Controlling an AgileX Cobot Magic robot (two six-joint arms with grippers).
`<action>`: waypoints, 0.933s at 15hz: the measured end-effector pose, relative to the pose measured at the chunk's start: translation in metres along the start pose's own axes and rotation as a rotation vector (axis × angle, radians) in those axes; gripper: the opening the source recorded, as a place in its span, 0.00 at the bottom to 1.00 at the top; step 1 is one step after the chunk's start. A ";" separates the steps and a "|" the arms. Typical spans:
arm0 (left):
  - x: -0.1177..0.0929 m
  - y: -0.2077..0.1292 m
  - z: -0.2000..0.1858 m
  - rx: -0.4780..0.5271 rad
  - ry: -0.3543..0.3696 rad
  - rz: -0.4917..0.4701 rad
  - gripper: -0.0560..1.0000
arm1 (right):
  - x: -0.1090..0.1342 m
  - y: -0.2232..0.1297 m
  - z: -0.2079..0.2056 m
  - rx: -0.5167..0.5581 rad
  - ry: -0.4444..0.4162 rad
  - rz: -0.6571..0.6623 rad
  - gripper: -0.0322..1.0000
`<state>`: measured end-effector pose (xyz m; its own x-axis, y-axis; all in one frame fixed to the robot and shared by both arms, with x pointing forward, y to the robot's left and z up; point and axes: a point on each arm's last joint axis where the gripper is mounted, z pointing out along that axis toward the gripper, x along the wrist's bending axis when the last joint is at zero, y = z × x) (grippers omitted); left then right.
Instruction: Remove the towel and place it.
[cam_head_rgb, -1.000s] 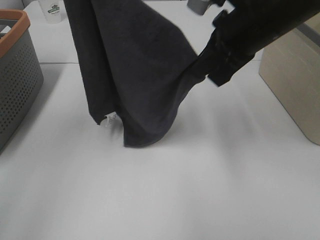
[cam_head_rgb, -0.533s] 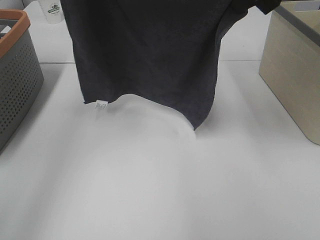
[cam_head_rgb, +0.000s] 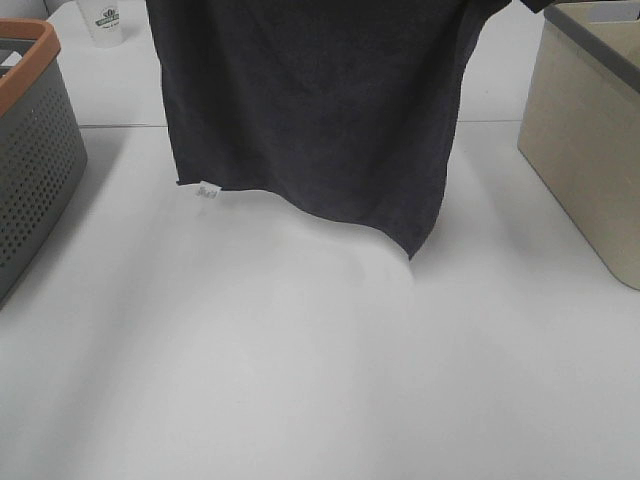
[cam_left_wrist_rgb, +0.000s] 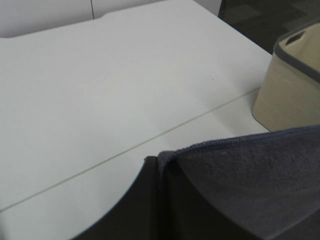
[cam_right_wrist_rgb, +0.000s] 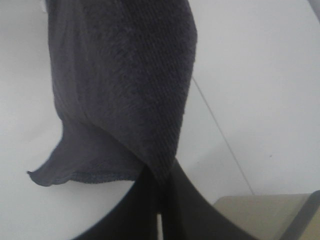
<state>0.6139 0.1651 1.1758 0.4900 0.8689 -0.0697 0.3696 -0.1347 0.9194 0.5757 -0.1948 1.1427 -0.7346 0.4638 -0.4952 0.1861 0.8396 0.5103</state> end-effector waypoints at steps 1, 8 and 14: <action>0.002 0.000 0.003 -0.016 0.011 0.002 0.05 | -0.003 -0.003 0.006 0.026 -0.028 -0.080 0.05; 0.049 -0.019 0.050 -0.128 0.177 -0.030 0.05 | -0.036 0.007 0.068 -0.063 -0.341 -0.306 0.05; 0.100 -0.023 0.080 -0.241 0.323 -0.056 0.05 | -0.074 0.034 0.132 -0.112 -0.514 -0.467 0.05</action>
<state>0.7178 0.2173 1.1164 0.1869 0.9819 -0.0322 0.1744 -0.0009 0.9847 0.7227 -0.1630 1.1038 -0.3142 0.1595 -0.9358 -0.1621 0.9623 0.2184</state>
